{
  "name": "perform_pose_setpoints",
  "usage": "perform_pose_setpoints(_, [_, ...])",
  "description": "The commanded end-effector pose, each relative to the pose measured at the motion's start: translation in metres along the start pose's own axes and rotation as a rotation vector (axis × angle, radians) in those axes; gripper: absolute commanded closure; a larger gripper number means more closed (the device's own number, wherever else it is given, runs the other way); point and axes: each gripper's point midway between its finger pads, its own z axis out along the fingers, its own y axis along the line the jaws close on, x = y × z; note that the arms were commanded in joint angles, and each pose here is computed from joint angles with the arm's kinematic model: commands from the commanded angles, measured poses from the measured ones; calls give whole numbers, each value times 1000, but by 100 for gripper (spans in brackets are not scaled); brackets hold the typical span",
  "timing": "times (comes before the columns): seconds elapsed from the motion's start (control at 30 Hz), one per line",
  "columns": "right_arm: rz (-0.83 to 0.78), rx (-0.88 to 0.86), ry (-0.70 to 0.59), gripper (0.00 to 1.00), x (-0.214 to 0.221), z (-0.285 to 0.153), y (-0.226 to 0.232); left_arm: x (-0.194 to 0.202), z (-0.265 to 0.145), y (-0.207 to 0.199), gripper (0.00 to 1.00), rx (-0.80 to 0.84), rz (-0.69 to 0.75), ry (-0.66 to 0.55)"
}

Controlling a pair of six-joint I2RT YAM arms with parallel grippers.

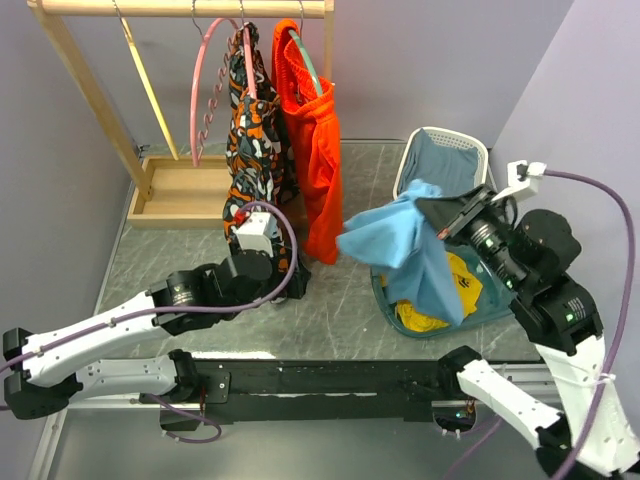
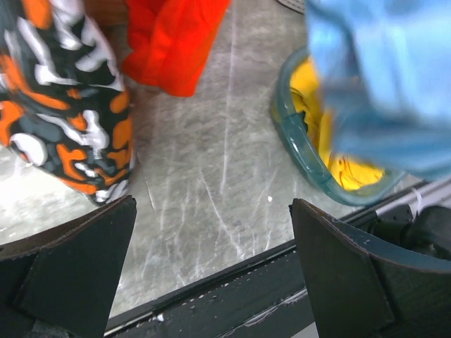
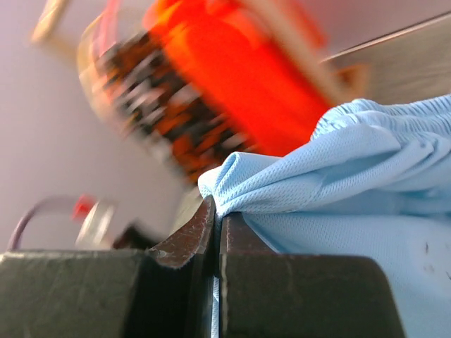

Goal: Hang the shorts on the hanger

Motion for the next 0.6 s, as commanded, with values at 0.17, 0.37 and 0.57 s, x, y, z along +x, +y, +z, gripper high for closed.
perform_pose_setpoints(0.17, [-6, -292, 337, 100, 169, 7, 41, -27, -25, 23, 4, -157, -90, -41])
perform_pose_setpoints(0.37, [-204, -273, 681, 85, 332, -23, 1, 5, -19, 43, 3, -209, -127, 17])
perform_pose_setpoints(0.57, [-359, -95, 625, 24, 319, -16, -27, 42, -6, 50, 4, -221, -154, 104])
